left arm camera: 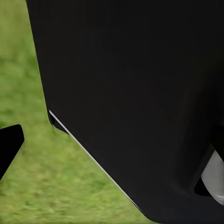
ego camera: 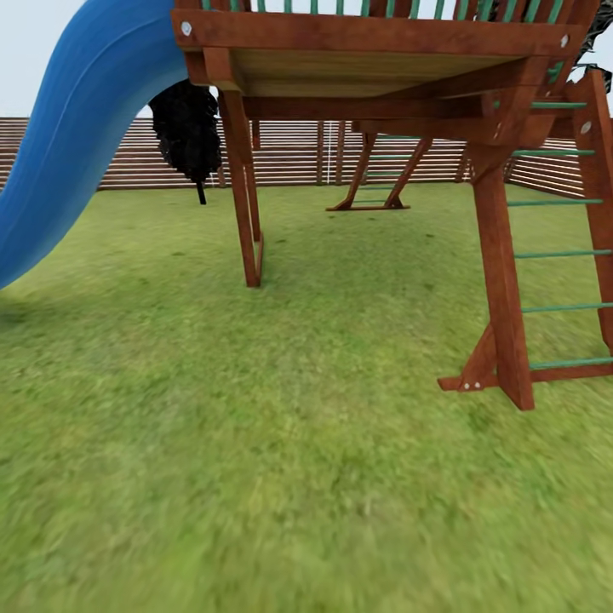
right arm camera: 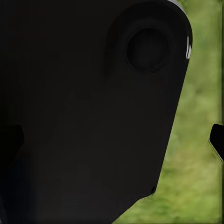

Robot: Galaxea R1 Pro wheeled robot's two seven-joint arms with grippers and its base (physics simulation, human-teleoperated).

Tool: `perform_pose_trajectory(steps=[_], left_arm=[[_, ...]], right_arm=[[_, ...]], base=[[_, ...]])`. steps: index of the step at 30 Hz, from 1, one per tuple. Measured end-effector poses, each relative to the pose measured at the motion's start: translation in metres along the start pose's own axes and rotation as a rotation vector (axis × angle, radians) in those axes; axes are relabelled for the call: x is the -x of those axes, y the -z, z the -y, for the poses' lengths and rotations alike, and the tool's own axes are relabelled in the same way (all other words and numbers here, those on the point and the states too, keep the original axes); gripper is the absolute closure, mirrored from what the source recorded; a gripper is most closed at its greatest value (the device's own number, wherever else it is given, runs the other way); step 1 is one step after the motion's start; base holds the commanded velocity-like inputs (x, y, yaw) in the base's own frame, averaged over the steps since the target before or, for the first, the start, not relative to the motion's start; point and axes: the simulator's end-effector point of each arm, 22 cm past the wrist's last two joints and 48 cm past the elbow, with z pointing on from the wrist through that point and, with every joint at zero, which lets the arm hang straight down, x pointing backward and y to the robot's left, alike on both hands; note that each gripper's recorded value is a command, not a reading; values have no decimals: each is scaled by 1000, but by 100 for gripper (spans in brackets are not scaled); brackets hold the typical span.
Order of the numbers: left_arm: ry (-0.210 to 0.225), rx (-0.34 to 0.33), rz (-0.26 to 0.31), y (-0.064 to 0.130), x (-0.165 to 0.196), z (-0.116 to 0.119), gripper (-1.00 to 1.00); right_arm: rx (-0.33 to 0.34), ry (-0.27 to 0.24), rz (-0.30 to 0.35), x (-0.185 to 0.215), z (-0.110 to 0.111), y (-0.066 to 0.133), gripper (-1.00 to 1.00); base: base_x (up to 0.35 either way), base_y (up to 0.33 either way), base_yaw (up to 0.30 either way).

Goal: Take the three Easter eggs out of the wicker basket on the lawn in the garden, then place them on the lawn next to a single tree (choose any tree) so that all three eggs are next to the same tree and none are left in the basket.

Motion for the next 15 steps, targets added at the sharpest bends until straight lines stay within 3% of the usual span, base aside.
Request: perform_pose_trajectory(steps=[15], left_arm=[[0, 0, 1, 0, 0, 0, -100]], right_arm=[[0, 0, 0, 0, 0, 0, -100]], base=[[332, 0, 0]])
